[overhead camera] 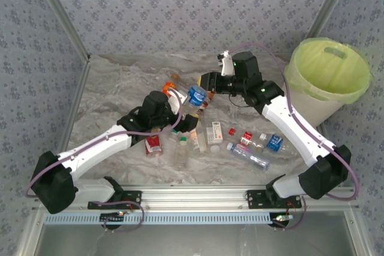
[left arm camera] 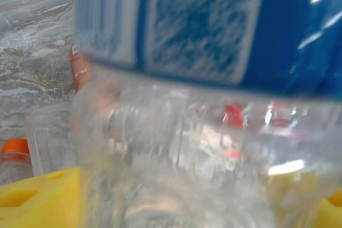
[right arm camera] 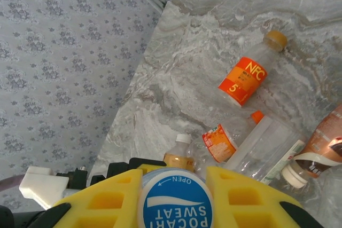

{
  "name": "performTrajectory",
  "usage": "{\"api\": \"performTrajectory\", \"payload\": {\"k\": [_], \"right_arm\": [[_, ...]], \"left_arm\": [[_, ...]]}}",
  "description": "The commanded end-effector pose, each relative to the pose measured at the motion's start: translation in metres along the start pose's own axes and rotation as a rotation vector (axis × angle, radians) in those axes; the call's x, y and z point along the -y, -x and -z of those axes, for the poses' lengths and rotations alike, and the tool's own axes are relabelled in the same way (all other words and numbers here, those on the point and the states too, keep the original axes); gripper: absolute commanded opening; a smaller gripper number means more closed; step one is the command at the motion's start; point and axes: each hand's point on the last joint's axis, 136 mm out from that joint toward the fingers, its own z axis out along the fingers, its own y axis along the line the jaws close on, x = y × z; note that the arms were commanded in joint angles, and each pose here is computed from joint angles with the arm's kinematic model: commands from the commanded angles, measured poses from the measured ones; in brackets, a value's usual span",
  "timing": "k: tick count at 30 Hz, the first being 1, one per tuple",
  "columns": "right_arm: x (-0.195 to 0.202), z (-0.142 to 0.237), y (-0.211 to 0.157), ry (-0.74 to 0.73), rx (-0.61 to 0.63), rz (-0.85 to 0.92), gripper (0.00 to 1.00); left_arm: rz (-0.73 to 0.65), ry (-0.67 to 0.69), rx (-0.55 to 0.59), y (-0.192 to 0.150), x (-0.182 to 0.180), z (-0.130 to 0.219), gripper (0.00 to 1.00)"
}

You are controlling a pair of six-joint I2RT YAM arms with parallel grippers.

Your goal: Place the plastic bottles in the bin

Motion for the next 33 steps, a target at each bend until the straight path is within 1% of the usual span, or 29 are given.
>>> {"api": "performTrajectory", "payload": {"k": [1,3,6,8,10,13,20,22,25,29,33], "right_arm": [[0.004,0.024,0.017,-0.057,0.088,0.048,0.00],[0.016,0.032,0.021,-0.097,0.116,0.042,0.00],[0.039,0.055,0.032,-0.205,0.159,0.050,0.00],[0.052,0.079,0.043,-0.283,0.208,0.068,0.00],[0.059,0.103,0.055,-0.333,0.263,0.089,0.00],[0.066,0.144,0.074,-0.410,0.364,0.127,0.00],[0.064,0.225,0.110,-0.566,0.571,0.240,0.00],[0.064,0.245,0.120,-0.629,0.634,0.269,0.00],[0.064,0.278,0.136,-0.764,0.714,0.335,0.00],[0.070,0.317,0.157,-0.930,0.817,0.383,0.00],[0.087,0.349,0.171,-1.064,0.913,0.352,0.00]], "left_arm": [[-0.006,0.009,0.097,0.026,0.002,0.010,0.99],[0.003,0.021,0.134,0.030,0.000,0.014,1.00],[0.033,0.096,0.189,0.033,-0.013,0.024,0.99],[0.070,0.185,0.220,0.032,-0.029,0.032,0.99],[0.116,0.302,0.230,0.027,-0.051,0.040,0.99],[0.197,0.436,0.259,0.019,-0.079,0.056,1.00],[0.436,0.707,0.321,-0.017,-0.139,0.102,0.99],[0.487,0.754,0.336,-0.028,-0.149,0.113,1.00],[0.550,0.801,0.357,-0.041,-0.160,0.126,0.99],[0.602,0.833,0.372,-0.054,-0.168,0.138,1.00],[0.624,0.855,0.378,-0.061,-0.172,0.144,1.00]]}}
